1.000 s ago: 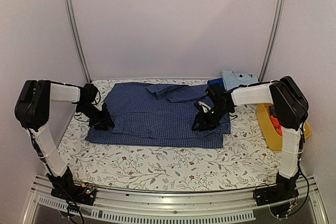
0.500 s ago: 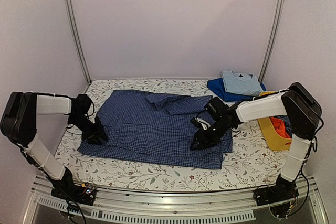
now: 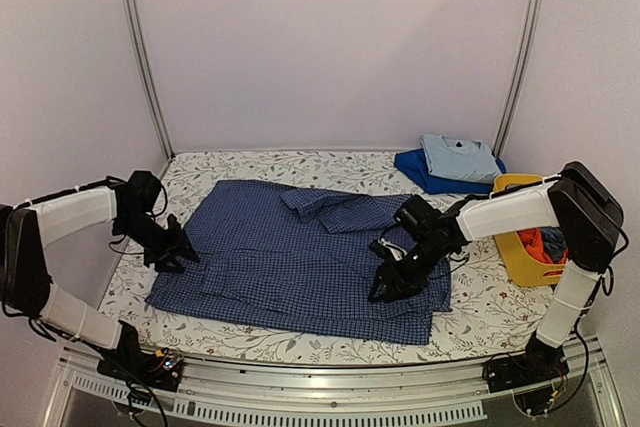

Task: Fold and stack the mixed laundry pile
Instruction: Move the 1/3-folded T-shirt to the center of the board.

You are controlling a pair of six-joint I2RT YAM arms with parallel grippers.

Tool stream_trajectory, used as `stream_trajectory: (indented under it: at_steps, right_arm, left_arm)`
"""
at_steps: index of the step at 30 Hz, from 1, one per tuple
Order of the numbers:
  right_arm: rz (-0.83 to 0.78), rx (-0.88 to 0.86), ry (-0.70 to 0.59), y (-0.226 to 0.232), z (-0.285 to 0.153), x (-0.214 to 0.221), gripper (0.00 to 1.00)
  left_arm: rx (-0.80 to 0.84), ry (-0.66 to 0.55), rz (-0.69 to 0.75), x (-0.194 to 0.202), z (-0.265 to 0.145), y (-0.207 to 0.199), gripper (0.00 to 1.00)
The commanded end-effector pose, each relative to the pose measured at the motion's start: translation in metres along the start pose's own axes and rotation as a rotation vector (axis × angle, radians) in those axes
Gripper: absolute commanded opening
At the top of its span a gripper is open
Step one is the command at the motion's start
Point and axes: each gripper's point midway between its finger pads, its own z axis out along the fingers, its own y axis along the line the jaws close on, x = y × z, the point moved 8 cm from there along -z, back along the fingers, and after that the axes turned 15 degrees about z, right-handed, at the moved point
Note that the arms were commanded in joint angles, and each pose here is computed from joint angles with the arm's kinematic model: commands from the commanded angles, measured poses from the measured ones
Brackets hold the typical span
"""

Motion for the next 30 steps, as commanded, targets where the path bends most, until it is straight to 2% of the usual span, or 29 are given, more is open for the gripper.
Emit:
stream_trajectory:
  at_steps: [1,6,11,17,23,30]
  right_arm:
    - [0.066,0.152,-0.036,-0.024,-0.017,-0.004,0.52]
    - [0.083,0.065,-0.123,-0.015,-0.048,-0.022,0.55]
    - [0.064,0.052,-0.16,-0.009,-0.058,-0.038,0.56]
    - [0.073,0.074,-0.128,-0.021,-0.038,-0.047,0.55]
    - [0.148,0.115,-0.032,-0.05,-0.014,-0.028,0.55]
    - [0.191,0.144,0.014,-0.064,-0.015,-0.004,0.55]
  left_arm:
    - [-0.083,-0.119,0.02,-0.039,-0.027,-0.007,0.49]
    - [-0.025,-0.158,-0.01,-0.082,-0.022,-0.006,0.48]
    - [0.027,-0.084,-0.012,-0.085,0.012,-0.002,0.44]
    - [0.008,0.03,-0.069,-0.043,0.039,0.016,0.43]
    - [0.021,0.145,-0.191,0.013,0.052,0.028,0.36]
    - [0.011,0.144,-0.246,0.056,0.039,0.025,0.34]
